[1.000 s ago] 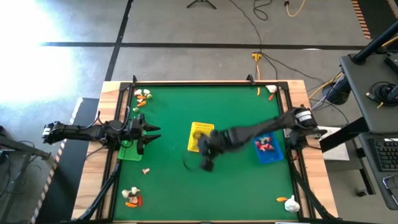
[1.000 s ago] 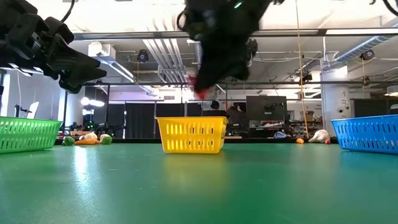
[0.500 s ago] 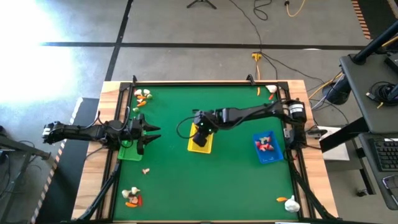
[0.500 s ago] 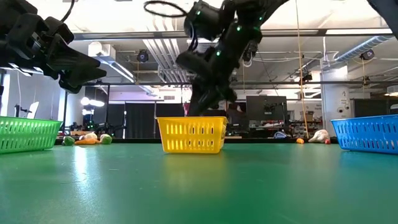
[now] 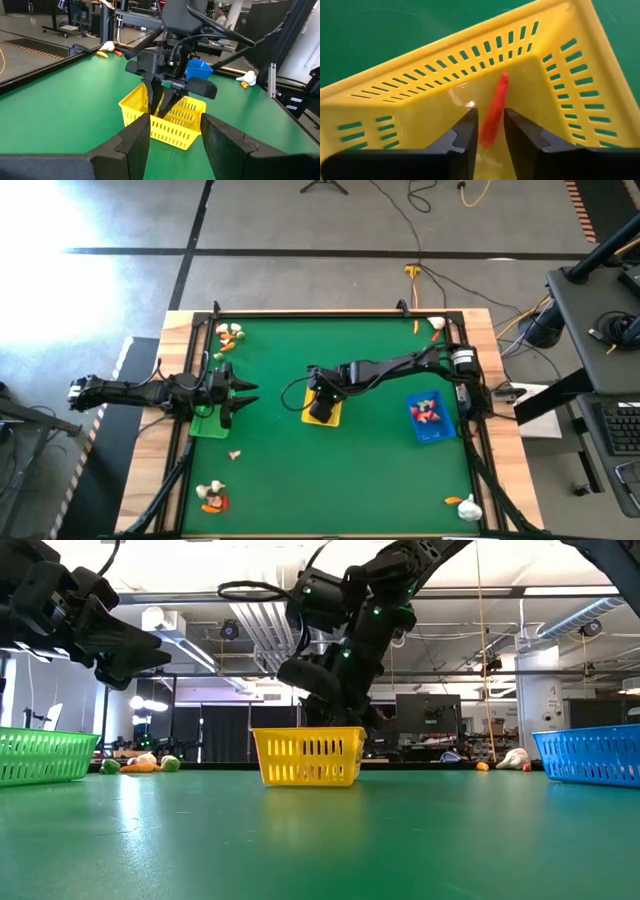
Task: Sort produce into baskets
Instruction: Put the red chili pepper into the yellow bin, then put the yellow chili pepper into the yellow bin
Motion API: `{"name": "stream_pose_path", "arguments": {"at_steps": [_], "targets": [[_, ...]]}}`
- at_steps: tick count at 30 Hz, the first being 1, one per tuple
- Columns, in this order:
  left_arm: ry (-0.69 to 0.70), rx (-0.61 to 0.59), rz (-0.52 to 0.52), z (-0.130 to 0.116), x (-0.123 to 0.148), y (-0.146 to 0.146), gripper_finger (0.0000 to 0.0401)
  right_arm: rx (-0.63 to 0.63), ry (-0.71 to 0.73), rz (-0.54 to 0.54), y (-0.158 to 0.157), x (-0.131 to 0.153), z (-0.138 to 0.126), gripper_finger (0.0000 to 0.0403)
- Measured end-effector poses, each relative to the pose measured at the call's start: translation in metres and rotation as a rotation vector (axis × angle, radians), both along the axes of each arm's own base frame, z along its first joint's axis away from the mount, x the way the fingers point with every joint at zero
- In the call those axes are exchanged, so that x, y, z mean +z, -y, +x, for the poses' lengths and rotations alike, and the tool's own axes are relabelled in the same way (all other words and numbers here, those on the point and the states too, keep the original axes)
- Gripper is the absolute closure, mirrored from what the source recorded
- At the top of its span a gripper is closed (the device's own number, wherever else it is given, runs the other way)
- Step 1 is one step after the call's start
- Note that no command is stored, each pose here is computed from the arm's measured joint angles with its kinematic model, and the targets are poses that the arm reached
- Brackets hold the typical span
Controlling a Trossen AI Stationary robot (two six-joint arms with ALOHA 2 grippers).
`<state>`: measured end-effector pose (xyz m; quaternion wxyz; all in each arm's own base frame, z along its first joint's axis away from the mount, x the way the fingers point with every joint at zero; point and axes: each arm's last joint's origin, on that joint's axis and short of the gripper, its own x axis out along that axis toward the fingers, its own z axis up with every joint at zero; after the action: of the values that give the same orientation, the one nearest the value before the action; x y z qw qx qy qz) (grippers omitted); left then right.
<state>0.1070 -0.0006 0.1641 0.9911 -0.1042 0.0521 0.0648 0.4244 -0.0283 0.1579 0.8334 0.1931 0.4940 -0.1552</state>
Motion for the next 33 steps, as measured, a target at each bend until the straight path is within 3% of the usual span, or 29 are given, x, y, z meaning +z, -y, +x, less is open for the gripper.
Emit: {"name": "stream_pose_path", "arguments": {"at_steps": [3,9,14,18,22,26,33], "targets": [[0.000,0.000,0.000,0.000,0.000,0.000,0.0243,-0.032,0.008,0.005,0.000,0.006,-0.001,0.0289],[0.000,0.000,0.000,0.000,0.000,0.000,0.0243,-0.062,-0.008,0.028,-0.011,0.058,-0.010,0.0269],[-0.005,0.000,0.000,0.000,0.000,0.000,0.0243,0.074,0.007,0.036,-0.069,0.106,-0.033,0.0275],[-0.009,0.000,0.000,0.000,-0.001,0.000,0.0243,0.196,0.000,0.057,-0.129,0.124,-0.060,0.0282],[-0.011,0.000,0.000,0.001,-0.001,0.000,0.0243,0.233,-0.098,0.045,-0.188,0.118,-0.093,0.0280],[-0.010,0.000,0.000,0.001,-0.001,0.000,0.0243,0.171,-0.327,0.022,-0.236,0.097,-0.140,0.0274],[-0.011,0.000,0.001,0.001,-0.001,0.000,0.0243,0.072,-0.672,0.127,-0.276,0.063,-0.207,0.0255]]}}
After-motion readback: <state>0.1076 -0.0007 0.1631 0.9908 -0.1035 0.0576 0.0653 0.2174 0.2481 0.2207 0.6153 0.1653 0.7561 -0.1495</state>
